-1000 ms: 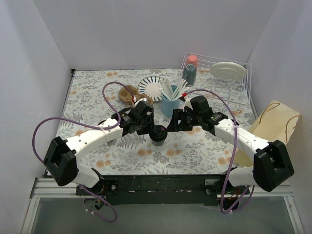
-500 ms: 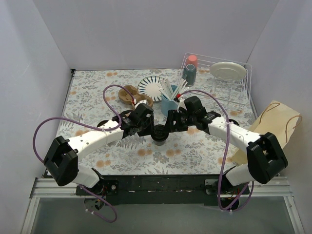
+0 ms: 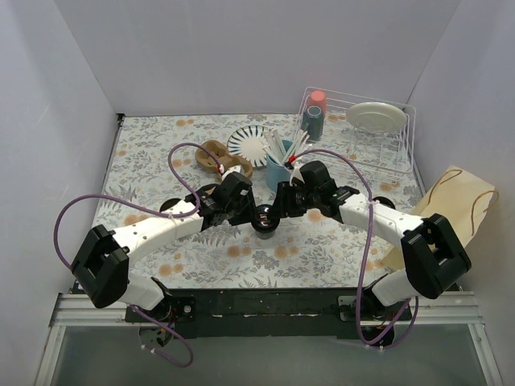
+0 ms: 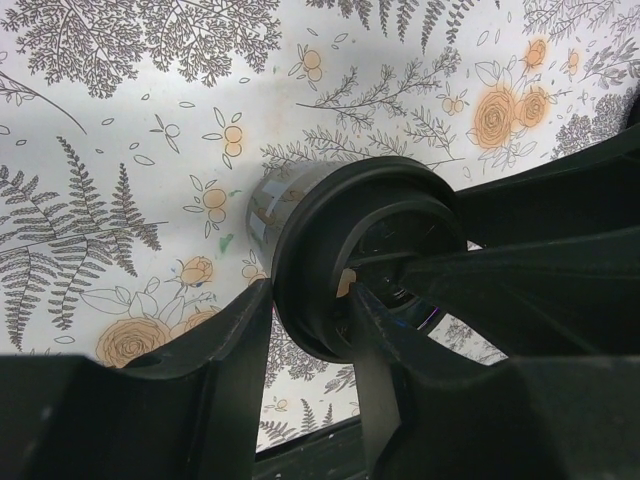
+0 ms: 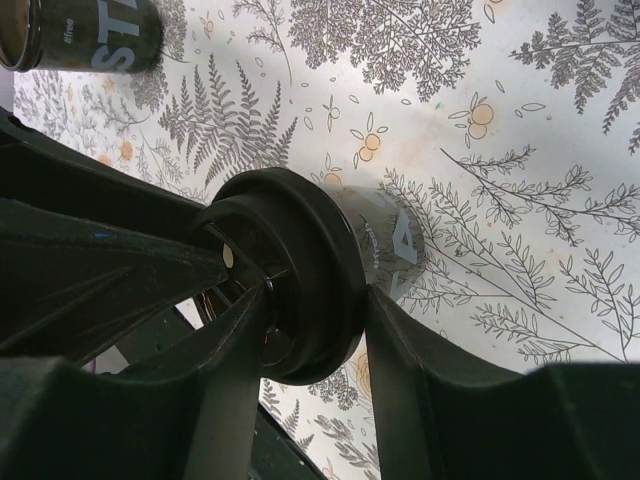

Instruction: Pack the takeout coffee

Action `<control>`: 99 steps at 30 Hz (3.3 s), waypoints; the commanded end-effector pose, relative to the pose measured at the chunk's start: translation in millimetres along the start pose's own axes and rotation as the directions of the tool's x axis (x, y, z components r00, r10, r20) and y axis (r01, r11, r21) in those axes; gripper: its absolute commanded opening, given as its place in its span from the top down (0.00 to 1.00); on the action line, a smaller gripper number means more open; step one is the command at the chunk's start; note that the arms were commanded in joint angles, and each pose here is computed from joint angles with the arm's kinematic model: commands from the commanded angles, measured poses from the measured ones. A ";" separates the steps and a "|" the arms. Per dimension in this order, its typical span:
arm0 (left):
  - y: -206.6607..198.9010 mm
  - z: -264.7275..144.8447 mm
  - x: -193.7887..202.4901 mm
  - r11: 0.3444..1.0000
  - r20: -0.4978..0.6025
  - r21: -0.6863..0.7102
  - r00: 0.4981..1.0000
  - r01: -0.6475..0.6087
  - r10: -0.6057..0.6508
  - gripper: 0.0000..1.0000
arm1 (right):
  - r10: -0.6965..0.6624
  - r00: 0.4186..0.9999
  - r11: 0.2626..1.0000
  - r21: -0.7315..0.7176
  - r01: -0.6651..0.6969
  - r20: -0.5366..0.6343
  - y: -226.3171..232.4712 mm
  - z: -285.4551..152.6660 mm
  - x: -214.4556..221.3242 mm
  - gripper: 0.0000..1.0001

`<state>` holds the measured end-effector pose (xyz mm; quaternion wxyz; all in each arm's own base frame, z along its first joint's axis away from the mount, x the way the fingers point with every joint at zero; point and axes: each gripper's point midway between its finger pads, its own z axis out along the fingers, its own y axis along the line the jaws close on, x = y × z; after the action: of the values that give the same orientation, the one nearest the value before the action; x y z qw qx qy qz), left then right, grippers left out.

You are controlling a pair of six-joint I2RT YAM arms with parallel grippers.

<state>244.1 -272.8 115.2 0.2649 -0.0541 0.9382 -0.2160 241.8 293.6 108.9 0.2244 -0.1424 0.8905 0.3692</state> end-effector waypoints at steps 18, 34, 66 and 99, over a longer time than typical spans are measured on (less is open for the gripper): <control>6.9 -10.5 8.5 1.000 -0.033 -0.003 0.999 -0.006 0.006 0.57 | 0.106 0.990 0.994 0.047 -0.103 -0.088 -32.6 14.3 55.8 0.61; 3.9 1.2 11.5 0.984 -0.051 0.129 0.991 0.127 -0.121 0.57 | 0.141 0.987 0.990 -0.011 -0.142 -0.072 -19.1 10.6 53.5 0.63; 63.4 18.5 48.8 0.996 -0.135 -0.079 0.990 0.040 -0.050 0.66 | -0.025 0.999 0.999 -0.046 0.026 0.020 -1.6 -39.1 -15.8 0.37; 71.0 35.7 66.3 0.998 -0.191 -0.051 0.981 -0.033 0.023 0.66 | -0.093 0.986 0.994 -0.071 0.083 -0.136 -32.3 0.6 12.8 0.65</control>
<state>252.0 -287.9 106.3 0.2629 -0.0404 0.9101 -0.3178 251.1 278.1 112.2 0.1797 -0.2269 0.8710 0.3970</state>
